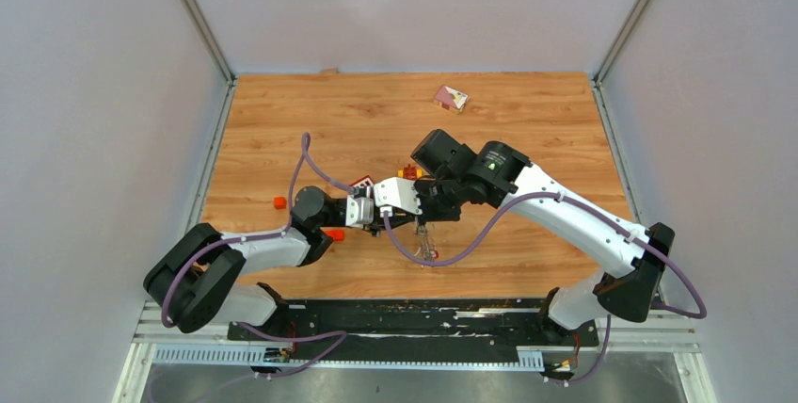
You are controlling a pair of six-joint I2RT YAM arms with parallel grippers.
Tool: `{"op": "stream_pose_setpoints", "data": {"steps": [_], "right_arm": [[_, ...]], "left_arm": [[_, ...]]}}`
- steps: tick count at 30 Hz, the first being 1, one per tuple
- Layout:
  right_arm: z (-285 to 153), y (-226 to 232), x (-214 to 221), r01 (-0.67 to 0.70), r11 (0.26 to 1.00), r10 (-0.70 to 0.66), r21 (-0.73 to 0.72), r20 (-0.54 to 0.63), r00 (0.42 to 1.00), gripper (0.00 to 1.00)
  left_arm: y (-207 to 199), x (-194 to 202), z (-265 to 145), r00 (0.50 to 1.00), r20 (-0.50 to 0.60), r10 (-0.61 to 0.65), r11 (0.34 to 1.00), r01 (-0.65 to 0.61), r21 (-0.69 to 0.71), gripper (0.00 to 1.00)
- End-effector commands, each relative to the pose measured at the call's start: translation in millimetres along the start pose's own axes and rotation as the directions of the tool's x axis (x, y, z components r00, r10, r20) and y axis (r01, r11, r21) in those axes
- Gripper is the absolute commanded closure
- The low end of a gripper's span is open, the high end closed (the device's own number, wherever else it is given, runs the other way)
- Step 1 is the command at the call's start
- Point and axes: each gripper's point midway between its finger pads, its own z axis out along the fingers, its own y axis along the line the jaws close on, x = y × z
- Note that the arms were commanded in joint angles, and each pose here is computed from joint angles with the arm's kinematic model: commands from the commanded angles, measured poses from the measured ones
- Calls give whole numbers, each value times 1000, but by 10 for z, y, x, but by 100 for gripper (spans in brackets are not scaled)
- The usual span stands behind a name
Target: Put the keys on the keyring
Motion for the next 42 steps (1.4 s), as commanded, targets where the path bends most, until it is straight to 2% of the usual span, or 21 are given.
{"op": "stream_pose_setpoints", "data": {"steps": [1,6,11,16,18,27,34,42], "right_arm": [[-87,-56,-148,4,999,-7,43,71,997,100],[-70,-56,-122,-2,999,-1,46,63,998,100],[-86,-68,-63,-28,997,22,67,86,996,99],[-139,-45,-46,-47,995,31,83,191,981,79],[-160,-32,-38,-50,995,27,90,238,971,68],[-221,27,-112,-39,994,-6,99,418,908,55],[-212,37,-195,16,995,-60,100,456,888,56],[-85,136,-160,48,996,-75,70,473,878,80]], "left_arm": [[57,-106,47,999,28,30,1000,-30,-6,82],[49,-114,46,1000,28,8,1000,-8,-6,100],[55,-176,36,999,40,-34,999,35,-22,100],[14,-331,43,994,82,-71,997,71,3,100],[-5,-403,46,992,101,-79,997,78,15,100],[-29,-493,53,987,125,-101,995,98,30,100],[-47,-508,63,985,129,-115,993,110,46,100],[16,-557,61,979,150,-139,990,139,8,100]]}}
